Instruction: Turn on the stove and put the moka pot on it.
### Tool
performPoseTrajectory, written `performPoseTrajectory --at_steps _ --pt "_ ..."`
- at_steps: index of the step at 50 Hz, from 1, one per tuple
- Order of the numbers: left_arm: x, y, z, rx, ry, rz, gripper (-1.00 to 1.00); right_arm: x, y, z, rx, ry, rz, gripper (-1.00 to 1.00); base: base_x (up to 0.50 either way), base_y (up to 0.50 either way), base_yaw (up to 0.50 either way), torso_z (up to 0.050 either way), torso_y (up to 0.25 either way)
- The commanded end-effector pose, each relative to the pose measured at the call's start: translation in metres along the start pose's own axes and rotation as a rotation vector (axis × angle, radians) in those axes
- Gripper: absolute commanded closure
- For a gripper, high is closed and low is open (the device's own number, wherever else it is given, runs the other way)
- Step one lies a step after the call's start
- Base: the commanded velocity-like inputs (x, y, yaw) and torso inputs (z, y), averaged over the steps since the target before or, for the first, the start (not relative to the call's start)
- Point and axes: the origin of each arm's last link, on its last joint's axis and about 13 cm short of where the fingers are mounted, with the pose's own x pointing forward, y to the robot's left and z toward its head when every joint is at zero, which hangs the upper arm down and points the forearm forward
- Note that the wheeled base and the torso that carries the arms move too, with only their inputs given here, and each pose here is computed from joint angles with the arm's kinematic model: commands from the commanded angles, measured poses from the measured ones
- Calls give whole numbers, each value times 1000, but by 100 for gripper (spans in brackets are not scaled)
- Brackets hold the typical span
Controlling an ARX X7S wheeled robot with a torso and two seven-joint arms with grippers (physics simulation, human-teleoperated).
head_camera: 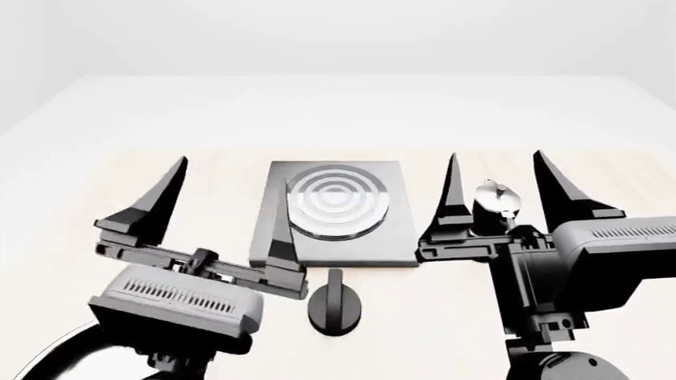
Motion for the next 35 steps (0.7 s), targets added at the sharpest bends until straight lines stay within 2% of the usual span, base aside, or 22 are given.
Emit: performPoseTrajectory --at_steps 1,4,11,19,35 --pt "-22 22 21 112 -110 143 -100 1 -12 -3 -36 6 -39 -100 0 0 0 0 0" --pt "-24 23 26 152 -134 147 -100 2 -18 -9 -54 22 -62 -100 0 0 0 0 0" --pt "-28 24 34 172 -143 138 -100 4 -34 -36 -101 110 -118 -100 0 0 0 0 0" --pt "-32 26 44 160 -210 152 -100 0 -48 -68 -131 204 -156 -100 0 0 0 0 0" --pt "-34 25 42 154 -231 137 -100 -18 -67 -123 -168 368 -223 -100 0 0 0 0 0"
